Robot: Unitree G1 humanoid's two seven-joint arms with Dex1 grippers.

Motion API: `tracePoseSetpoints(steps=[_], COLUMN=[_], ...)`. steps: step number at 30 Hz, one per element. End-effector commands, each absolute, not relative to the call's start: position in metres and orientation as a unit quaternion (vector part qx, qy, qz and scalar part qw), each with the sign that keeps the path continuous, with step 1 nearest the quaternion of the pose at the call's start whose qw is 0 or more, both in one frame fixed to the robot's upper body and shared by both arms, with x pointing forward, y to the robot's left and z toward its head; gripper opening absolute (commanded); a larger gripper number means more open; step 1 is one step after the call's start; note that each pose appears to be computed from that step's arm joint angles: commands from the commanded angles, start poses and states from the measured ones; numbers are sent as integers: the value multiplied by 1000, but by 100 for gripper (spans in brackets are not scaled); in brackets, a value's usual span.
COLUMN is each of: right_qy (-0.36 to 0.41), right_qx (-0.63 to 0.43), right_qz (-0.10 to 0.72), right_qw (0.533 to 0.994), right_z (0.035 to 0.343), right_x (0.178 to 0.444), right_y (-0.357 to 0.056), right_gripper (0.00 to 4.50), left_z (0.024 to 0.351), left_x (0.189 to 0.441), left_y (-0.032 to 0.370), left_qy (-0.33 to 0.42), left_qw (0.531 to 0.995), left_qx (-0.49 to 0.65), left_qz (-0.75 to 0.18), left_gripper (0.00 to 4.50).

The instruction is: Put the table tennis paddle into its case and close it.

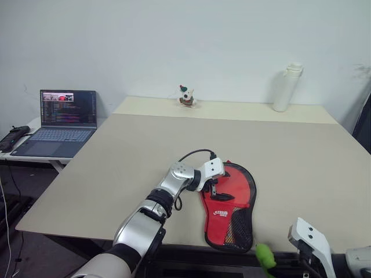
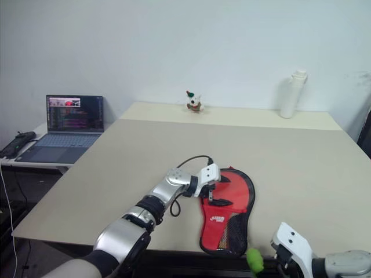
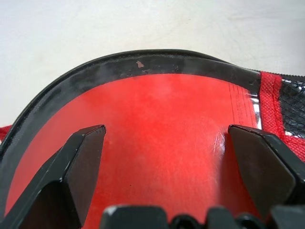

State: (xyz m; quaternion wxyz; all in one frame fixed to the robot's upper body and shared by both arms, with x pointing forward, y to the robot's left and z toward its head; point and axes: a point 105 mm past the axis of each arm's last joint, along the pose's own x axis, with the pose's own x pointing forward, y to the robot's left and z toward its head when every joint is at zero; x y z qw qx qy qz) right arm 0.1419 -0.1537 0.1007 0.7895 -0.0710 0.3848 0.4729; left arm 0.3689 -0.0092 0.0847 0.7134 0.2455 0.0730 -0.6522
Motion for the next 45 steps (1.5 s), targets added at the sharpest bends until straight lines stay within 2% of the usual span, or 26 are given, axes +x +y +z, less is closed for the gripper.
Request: tracePoseSetpoints(steps=[1, 8, 18, 21, 27, 31, 34, 36, 40, 45], right_qy=[373, 370, 363, 364, 347, 321, 256, 227, 112, 84], right_qx=[-50, -30, -49, -50, -44, -39, -53, -53, -52, -68], right_qz=[529, 564, 539, 539, 536, 510, 457, 442, 389, 390], right_qw=[761, 738, 758, 758, 768, 797, 850, 866, 913, 915], right_z=[104, 106, 104, 105, 113, 121, 136, 144, 172, 169], right_x=[124, 112, 123, 125, 135, 158, 197, 212, 259, 279], right_y=[-132, -118, -121, -124, -127, -135, -150, -155, -179, -191], right_gripper=[2, 2, 2, 71, 269, 269, 269, 269, 269, 269], left_z=[52, 52, 52, 53, 54, 62, 77, 84, 116, 134], left_x=[357, 357, 357, 356, 356, 359, 363, 364, 363, 363], left_y=[-6, -6, -8, -10, -12, -13, -8, -5, 52, 110], left_qy=[131, 130, 129, 129, 126, 113, 89, 79, 45, 42], left_qw=[688, 689, 690, 690, 691, 700, 713, 717, 734, 784], left_qx=[267, 266, 264, 262, 259, 246, 223, 210, 174, 169], left_qz=[-662, -661, -661, -663, -663, -660, -659, -660, -655, -596], left_gripper=[450, 450, 450, 450, 450, 450, 450, 450, 450, 450])
